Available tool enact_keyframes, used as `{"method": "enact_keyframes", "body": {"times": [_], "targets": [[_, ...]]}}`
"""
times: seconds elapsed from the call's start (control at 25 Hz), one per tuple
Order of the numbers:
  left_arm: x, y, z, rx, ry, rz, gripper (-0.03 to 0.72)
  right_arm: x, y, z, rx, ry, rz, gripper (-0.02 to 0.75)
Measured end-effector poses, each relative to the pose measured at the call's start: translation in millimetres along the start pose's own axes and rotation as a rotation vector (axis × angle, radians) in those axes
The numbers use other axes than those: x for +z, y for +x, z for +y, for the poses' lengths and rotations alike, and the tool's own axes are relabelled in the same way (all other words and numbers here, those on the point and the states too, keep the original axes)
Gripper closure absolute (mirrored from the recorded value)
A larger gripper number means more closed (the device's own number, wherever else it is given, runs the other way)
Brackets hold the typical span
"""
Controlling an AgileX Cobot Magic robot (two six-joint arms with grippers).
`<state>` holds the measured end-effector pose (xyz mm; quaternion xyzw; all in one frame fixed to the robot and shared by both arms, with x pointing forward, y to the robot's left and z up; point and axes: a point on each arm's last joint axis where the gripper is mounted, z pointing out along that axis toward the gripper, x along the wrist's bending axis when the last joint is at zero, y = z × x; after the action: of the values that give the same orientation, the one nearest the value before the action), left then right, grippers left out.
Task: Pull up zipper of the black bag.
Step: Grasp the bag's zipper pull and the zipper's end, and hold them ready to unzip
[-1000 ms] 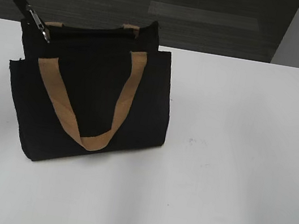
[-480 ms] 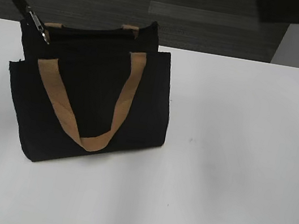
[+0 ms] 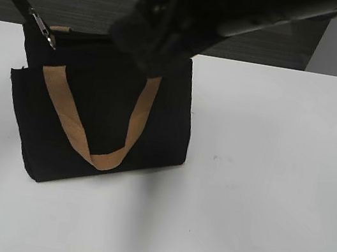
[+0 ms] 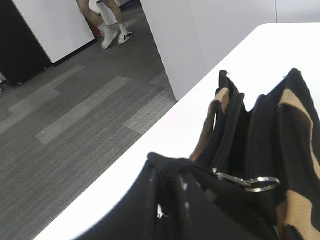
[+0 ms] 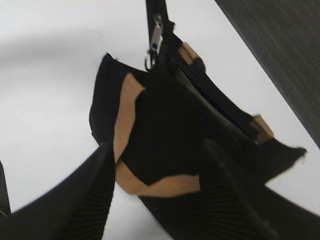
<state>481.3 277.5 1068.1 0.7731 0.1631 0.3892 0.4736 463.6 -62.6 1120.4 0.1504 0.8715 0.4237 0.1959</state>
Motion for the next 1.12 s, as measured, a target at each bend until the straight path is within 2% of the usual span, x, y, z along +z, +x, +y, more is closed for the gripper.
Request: {"method": "enact_keyframes", "body": {"times": [0.2, 0.44, 0.76, 0.96, 1.12], "targets": [[0.0, 0.0, -0.1, 0.001, 0.001, 0.0, 0.659, 41.9, 20.8, 8.1, -0.034, -0.089, -0.023, 0.317], [0.0, 0.0, -0.1, -0.003, 0.001, 0.0, 0.659, 77.1, 26.2, 5.4, -0.038, -0.148, -0.076, 0.327], [0.0, 0.2, -0.4, -0.003, 0.004, 0.002, 0.659, 112.0, 21.5, 23.9, -0.016, -0.144, -0.052, 0.328], [0.0, 0.2, -0.4, -0.003, 0.004, 0.002, 0.659, 132.8, 24.8, 18.2, 0.006, -0.056, 0.011, 0.336], [0.0, 0.2, -0.4, -0.003, 0.004, 0.002, 0.659, 135.9, 16.3, 12.7, 0.03, -0.04, -0.005, 0.358]]}}
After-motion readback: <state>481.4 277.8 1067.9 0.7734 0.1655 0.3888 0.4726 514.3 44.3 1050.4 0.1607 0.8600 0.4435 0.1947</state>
